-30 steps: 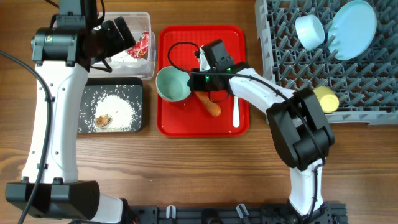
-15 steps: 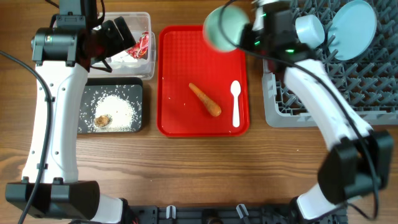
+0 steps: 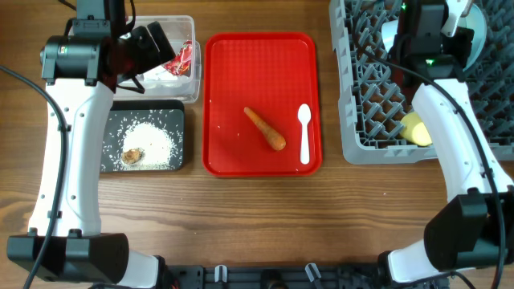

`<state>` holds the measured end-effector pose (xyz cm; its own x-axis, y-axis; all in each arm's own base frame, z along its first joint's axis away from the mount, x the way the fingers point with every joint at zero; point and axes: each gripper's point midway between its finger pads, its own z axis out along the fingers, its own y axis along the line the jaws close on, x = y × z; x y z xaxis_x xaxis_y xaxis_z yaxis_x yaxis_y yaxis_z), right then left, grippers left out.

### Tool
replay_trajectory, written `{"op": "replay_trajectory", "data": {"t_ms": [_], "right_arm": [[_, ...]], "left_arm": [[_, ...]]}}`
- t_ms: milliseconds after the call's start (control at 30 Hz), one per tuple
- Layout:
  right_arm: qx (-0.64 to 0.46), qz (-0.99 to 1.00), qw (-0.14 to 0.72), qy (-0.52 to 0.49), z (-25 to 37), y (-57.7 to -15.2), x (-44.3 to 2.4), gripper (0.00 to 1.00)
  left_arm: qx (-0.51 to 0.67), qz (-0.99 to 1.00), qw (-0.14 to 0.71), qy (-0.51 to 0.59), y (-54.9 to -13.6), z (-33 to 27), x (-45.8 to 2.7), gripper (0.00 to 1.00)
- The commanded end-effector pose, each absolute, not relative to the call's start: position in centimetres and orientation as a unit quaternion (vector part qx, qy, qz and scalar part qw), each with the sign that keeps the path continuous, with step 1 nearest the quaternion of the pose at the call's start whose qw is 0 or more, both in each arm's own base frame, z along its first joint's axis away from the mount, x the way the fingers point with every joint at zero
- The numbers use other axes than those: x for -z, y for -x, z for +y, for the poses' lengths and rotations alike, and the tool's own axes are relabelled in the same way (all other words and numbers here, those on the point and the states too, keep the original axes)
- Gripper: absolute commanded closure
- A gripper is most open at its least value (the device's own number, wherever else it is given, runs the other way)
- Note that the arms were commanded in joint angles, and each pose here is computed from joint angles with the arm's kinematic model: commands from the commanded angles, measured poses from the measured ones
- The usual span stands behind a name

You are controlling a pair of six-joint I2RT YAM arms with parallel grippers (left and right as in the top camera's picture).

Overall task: Sort waste into correct bins and load items into the dishwasher rack
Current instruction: 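Lift the green bowl and carry it over the dish rack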

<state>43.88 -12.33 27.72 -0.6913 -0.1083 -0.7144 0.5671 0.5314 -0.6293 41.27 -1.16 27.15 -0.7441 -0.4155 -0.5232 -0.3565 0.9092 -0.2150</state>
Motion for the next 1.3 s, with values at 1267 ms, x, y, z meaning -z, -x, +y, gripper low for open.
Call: {"op": "replay_trajectory", "data": {"t_ms": [1267], "right_arm": [[0.648,0.730,0.057,0.211,-8.0,-46.9,-22.1,0.96]], "left_arm": [[0.048,0.932,0.290,0.214,-41.4,-0.9,-27.0,0.00]]}}
